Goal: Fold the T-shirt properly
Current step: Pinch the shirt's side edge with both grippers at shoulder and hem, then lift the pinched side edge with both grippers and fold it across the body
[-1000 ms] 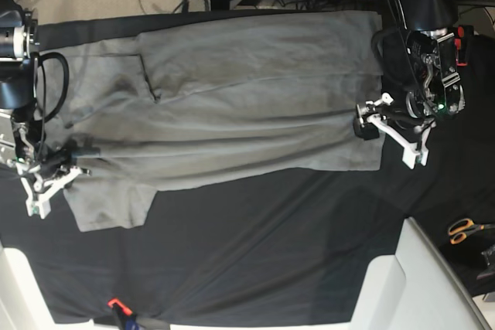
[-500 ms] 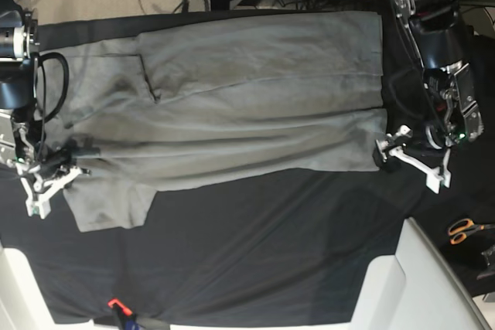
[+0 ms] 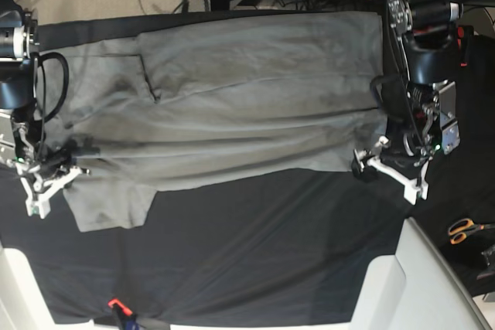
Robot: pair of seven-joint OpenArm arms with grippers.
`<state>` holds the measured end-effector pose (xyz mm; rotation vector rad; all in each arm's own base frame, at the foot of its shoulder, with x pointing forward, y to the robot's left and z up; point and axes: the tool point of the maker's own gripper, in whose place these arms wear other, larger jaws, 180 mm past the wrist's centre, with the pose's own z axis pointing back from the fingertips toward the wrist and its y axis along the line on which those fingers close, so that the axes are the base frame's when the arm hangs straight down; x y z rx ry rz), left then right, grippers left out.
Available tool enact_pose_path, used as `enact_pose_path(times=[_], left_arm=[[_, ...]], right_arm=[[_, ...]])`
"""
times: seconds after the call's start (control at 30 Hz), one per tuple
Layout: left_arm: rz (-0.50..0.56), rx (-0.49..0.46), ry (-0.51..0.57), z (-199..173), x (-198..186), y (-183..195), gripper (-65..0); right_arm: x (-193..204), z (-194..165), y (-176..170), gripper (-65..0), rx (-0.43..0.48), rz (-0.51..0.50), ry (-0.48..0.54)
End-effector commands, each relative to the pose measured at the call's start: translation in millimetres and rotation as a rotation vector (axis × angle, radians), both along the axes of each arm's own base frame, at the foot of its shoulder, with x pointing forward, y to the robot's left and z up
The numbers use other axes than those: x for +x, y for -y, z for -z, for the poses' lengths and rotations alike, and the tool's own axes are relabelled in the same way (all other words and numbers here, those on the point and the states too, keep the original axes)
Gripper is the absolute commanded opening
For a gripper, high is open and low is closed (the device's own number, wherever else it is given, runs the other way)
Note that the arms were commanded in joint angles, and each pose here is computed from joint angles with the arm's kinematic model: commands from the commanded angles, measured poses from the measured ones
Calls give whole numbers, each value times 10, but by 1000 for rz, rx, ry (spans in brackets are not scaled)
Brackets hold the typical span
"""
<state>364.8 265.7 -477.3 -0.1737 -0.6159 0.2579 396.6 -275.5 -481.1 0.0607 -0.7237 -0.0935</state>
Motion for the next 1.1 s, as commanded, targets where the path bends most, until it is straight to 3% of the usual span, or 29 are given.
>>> enact_pose_path(times=[0.0,0.3,0.5,0.63,0.73,0.77,0.97,1.07], left_arm=[[2,-24,-31,67,-30,61,0],[-13,-73,-53,217,-31,220,0],[-12,-78,-59,243,-58,248,-314],[-14,-74,-59,238,-60,221,-464],[-17,-63,-55,210,-43,156,-622],[-17,-61,-53,202,-36,147,-650],[-4,-30,18,-33,152,89,-650],[9,11,57,-245,249,-33,-650]], right_arm=[[188,-221,113,-650,-16,8,68],[188,-221,113,-650,-16,8,68],[188,-221,113,-650,-16,8,68],[188,-221,113,-650,-16,8,68],[189,-219,104,-650,-14,8,68],[191,-217,95,-650,-13,7,68],[225,-253,94,-650,-14,6,83],[354,-426,54,-650,-24,-14,137]])
